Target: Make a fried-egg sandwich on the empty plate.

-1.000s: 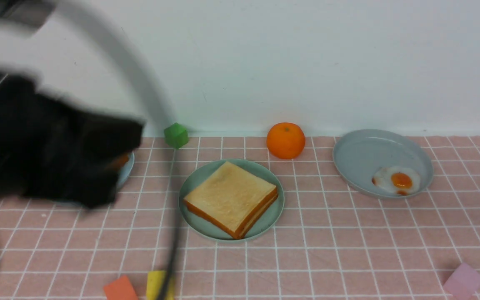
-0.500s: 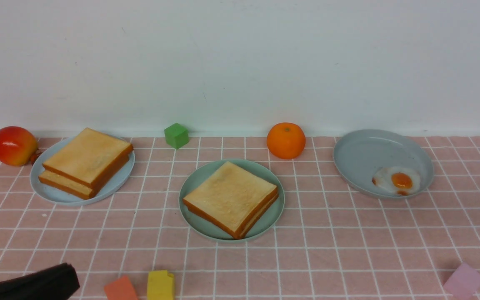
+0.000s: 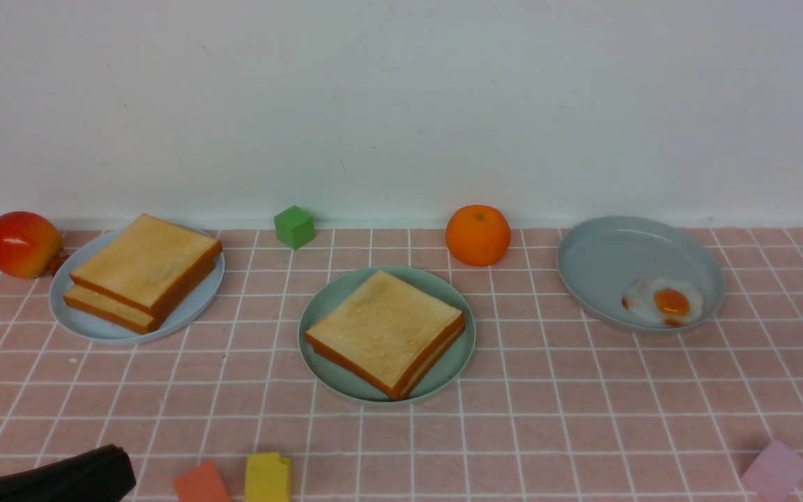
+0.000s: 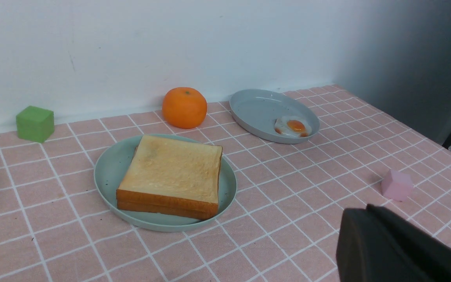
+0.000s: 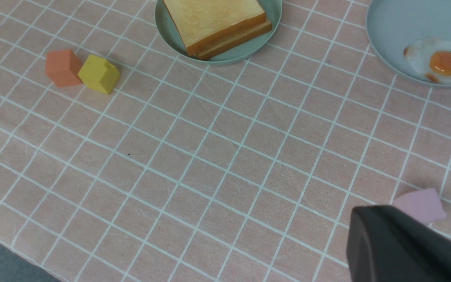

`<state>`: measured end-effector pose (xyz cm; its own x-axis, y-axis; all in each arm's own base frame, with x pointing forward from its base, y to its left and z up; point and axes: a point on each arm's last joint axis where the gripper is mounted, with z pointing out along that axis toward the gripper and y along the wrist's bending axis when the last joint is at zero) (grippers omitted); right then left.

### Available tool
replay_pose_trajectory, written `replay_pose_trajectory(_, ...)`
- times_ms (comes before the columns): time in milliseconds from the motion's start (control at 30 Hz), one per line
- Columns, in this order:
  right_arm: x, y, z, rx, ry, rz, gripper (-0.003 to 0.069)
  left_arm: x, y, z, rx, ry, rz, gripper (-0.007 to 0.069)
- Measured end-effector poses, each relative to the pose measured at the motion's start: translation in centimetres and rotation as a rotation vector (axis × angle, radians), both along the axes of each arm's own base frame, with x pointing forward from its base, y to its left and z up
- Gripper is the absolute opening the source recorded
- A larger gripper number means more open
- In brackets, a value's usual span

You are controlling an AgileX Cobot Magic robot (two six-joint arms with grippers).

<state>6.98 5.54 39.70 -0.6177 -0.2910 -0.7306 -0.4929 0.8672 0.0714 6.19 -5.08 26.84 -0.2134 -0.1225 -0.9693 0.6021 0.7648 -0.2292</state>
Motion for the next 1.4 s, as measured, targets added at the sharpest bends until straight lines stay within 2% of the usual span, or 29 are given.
replay_pose_trajectory(467, 0.2, -0.3, 0.1, -0.014, -0.022, -0.02, -0.0003, 0.0, 0.0, 0.0, 0.0, 0.0, 0.0, -0.0013)
replay_pose_trajectory(567, 0.2, -0.9, 0.3, 0.009, -0.036, -0.077, -0.0003, 0.0, 0.0, 0.0, -0.001, 0.0, 0.0, -0.0013)
replay_pose_trajectory(733, 0.6, -2.8, 0.2, 0.101, -0.15, -0.264, -0.0003, 0.0, 0.0, 0.0, -0.002, 0.001, 0.0, -0.0012)
replay_pose_trajectory(867, 1.1, -3.6, -2.0, 0.157, -0.275, -0.372, -0.0003, 0.0, 0.0, 0.0, -0.003, 0.001, 0.0, -0.0011)
replay_pose_trajectory(967, 1.0, -4.4, -6.2, 0.261, -0.396, -0.48, -0.0003, 0.0, 0.0, 0.0, -0.003, 0.001, 0.0, -0.001)
replay_pose_trajectory(1033, 0.7, -4.9, -10.4, 0.296, -0.464, -0.556, -0.0003, 0.0, 0.0, 0.0, -0.003, 0.001, 0.0, -0.001)
replay_pose_trajectory(1167, -0.4, -5.6, -17.4, 0.319, -0.475, -0.662, -0.0003, 0.0, 0.0, 0.0, -0.003, 0.001, 0.0, -0.001)
replay_pose_trajectory(1267, -1.1, -5.7, -20.7, 0.315, -0.469, -0.679, -0.0003, 0.0, 0.0, 0.0, -0.003, 0.001, 0.0, -0.0008)
replay_pose_trajectory(1400, -1.5, -5.8, -21.7, 0.306, -0.48, -0.676, -0.0003, 0.0, 0.0, 0.0, -0.003, 0.0, 0.0, -0.0004)
